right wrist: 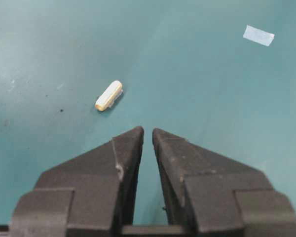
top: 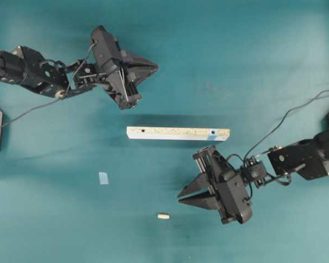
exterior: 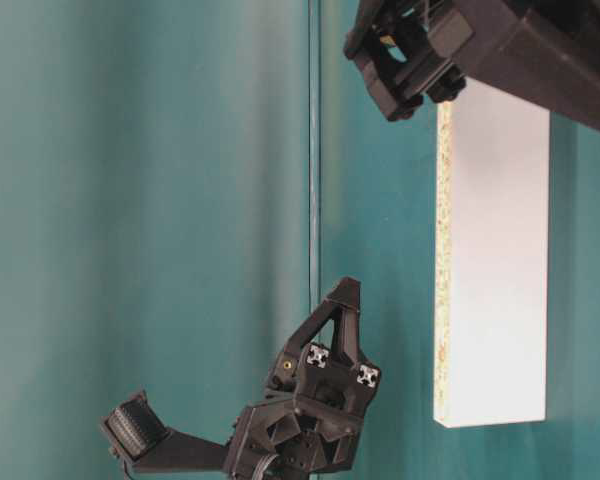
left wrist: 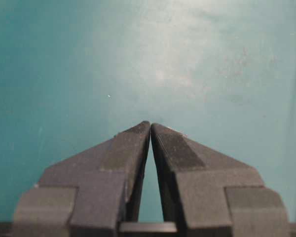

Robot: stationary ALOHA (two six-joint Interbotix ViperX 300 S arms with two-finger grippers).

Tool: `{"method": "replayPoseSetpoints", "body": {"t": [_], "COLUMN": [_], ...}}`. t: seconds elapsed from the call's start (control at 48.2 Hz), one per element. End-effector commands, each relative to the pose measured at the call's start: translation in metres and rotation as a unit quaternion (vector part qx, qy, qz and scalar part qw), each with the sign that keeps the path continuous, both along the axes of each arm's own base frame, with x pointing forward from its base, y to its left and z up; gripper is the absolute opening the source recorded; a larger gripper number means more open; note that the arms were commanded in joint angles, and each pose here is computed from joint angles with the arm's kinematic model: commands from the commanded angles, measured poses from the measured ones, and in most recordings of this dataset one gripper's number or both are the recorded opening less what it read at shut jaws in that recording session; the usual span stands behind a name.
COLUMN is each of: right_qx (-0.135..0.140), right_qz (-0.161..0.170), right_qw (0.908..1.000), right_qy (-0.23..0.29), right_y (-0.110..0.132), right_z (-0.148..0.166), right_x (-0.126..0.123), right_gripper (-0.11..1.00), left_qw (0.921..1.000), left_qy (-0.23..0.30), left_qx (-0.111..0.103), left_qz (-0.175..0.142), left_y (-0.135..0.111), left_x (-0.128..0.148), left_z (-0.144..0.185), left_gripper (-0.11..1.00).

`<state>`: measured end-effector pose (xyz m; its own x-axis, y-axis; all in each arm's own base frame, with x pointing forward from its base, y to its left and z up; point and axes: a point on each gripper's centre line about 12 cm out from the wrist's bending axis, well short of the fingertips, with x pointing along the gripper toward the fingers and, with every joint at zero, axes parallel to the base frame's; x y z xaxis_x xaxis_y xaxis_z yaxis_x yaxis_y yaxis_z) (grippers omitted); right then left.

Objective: Insert the rod into the hole on the wooden board.
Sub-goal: 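Move the left gripper to the board's left end and the right gripper toward the dowel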

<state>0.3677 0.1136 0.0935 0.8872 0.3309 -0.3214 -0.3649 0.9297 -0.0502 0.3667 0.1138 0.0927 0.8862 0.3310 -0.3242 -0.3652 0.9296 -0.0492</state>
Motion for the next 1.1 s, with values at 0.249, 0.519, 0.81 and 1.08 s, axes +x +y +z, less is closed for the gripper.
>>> {"method": "replayPoseSetpoints", "body": {"t": [0.249,0.519,0.81,1.08], "right_qx": [-0.009,-0.029,0.006,0.040], "right_qz": [-0.023,-0.035,-0.074,-0.109], "right_qw": [0.9990,0.9944,0.9797,0.9665], "right_qy": [0.038,0.096,0.186,0.229], "right_y": [-0.007,-0.009,-0.004,-0.004], "right_z": [0.032,0.063,0.074,0.075], "right_x": [0.015,0.013,0.015,0.015], "right_gripper": [0.00,0.00,0.11,0.86], "left_qw": [0.9981,0.9970,0.9925,0.9907], "left_qy": [0.031,0.030,0.059,0.074], "left_qx": [0.005,0.004,-0.004,-0.013], "left_qz": [-0.053,-0.072,-0.107,-0.114], "left_y": [-0.022,-0.037,-0.062,-0.068], "left_x": [0.013,0.005,0.002,0.001], "left_z": [0.046,0.077,0.090,0.091], "left_gripper": [0.09,0.11,0.73,0.99]}}
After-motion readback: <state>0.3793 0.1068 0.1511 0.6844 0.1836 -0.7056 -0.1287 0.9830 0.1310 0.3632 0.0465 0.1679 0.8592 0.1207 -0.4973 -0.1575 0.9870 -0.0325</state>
